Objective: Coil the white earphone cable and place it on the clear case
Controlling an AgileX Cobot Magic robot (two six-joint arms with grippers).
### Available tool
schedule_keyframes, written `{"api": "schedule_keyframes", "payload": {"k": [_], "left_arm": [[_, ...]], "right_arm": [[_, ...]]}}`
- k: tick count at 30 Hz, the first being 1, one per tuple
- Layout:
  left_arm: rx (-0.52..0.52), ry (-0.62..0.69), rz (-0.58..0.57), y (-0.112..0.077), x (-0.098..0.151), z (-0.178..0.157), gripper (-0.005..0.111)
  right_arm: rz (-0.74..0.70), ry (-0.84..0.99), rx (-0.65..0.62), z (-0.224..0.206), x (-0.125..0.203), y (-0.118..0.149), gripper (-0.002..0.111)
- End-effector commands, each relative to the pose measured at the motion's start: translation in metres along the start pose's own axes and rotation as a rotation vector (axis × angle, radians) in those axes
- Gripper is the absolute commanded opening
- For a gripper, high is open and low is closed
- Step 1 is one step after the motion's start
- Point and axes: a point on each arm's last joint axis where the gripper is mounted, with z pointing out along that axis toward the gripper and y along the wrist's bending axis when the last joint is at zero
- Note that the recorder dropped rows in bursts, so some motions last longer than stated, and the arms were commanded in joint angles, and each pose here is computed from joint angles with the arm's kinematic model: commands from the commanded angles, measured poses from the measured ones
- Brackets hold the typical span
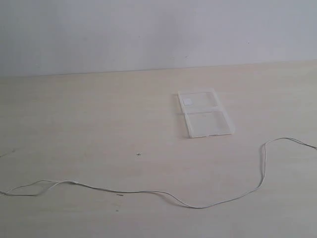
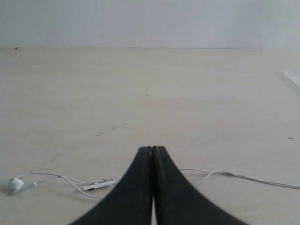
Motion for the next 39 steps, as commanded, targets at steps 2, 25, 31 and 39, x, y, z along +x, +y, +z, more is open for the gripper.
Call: {"api": "schedule_keyframes", "payload": {"k": [2,25,31,39], "left_arm": [[-0.002,-0.013,-0.004,0.0,0.0,0.0,0.0],[-0.002,-0.013,-0.004,0.0,0.0,0.0,0.0],[-0.002,-0.013,-0.004,0.0,0.0,0.0,0.0],[-0.002,-0.013,-0.004,0.0,0.0,0.0,0.0]], "right_arm": [[0.001,-0.017,0.007,0.0,0.0,0.0,0.0],[-0.13,-0.517,0.039,-0.025,-0.085,0.003,0.0],[-0.191,-0.313,0.026,-0.003,-0.14,0.009,0.0],[-0.038,-0.289,0.028,0.046,-0.182,0.009,0.0]]}}
